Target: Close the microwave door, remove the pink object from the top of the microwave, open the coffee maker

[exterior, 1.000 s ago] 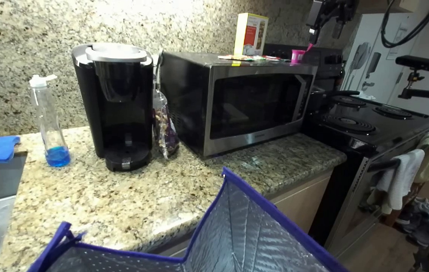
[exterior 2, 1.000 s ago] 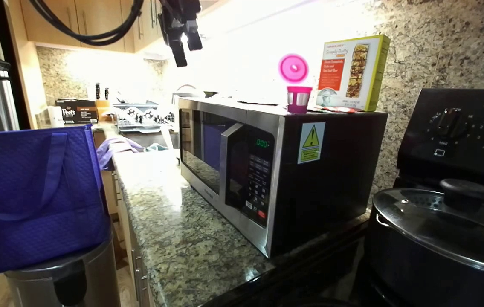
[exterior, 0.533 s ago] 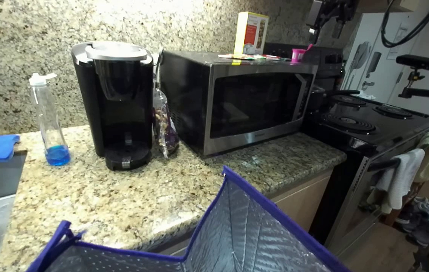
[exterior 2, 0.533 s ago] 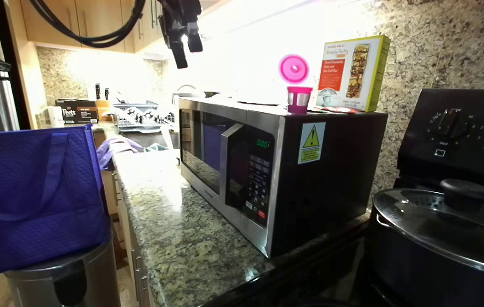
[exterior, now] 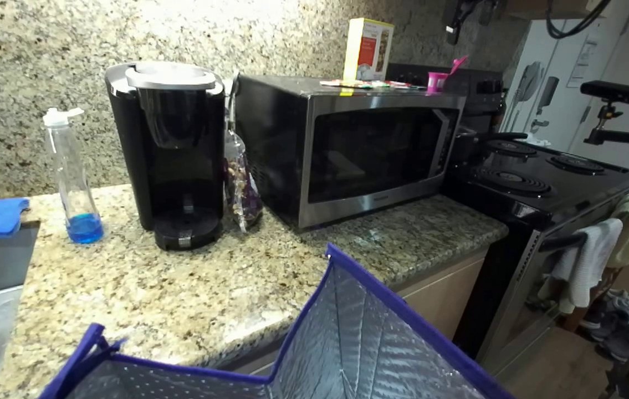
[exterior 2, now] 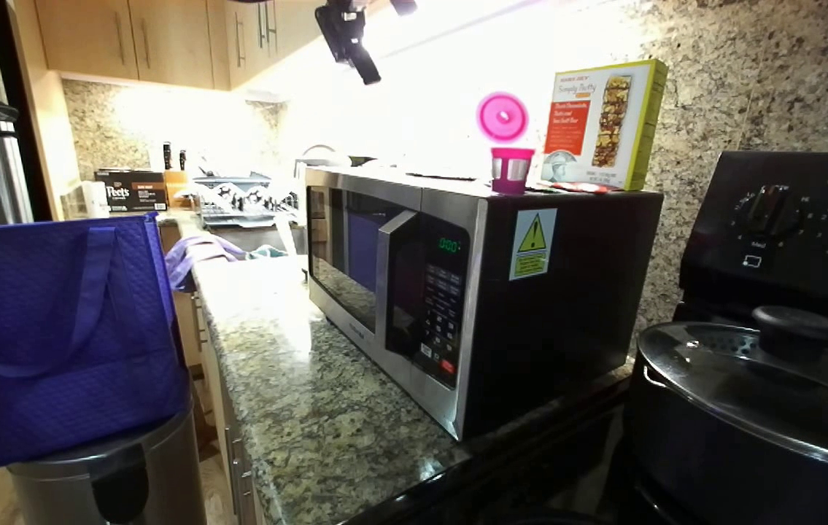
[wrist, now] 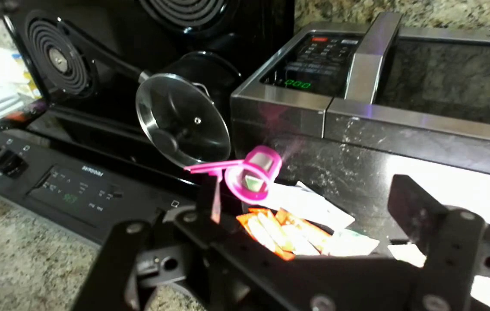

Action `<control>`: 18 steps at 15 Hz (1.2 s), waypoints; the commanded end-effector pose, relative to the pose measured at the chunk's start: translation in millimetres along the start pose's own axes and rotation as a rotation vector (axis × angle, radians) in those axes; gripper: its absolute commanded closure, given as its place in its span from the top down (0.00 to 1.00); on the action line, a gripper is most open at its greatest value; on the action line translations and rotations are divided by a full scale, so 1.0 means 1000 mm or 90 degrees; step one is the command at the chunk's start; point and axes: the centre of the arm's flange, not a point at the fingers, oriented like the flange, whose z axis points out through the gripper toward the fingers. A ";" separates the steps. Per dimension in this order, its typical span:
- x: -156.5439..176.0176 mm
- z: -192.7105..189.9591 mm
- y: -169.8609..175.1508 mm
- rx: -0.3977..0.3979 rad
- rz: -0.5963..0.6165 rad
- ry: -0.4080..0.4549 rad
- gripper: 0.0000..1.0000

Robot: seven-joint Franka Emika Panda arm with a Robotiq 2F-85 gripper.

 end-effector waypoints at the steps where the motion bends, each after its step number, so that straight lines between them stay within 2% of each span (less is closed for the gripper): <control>1: 0.052 0.007 0.003 -0.027 -0.082 0.019 1.00; 3: 0.066 0.019 0.005 -0.036 -0.123 0.018 1.00; 5: 0.077 0.035 0.010 -0.070 -0.164 -0.002 1.00; 7: 0.085 0.052 0.015 -0.071 -0.197 -0.004 1.00; 9: 0.090 0.066 0.012 -0.046 -0.228 -0.006 1.00; 12: 0.097 0.078 -0.001 0.045 -0.248 0.021 1.00; 14: 0.096 0.083 -0.005 0.093 -0.238 0.008 1.00; 16: 0.090 0.088 -0.003 0.106 -0.218 -0.020 1.00; 18: 0.084 0.089 0.002 0.091 -0.200 -0.055 1.00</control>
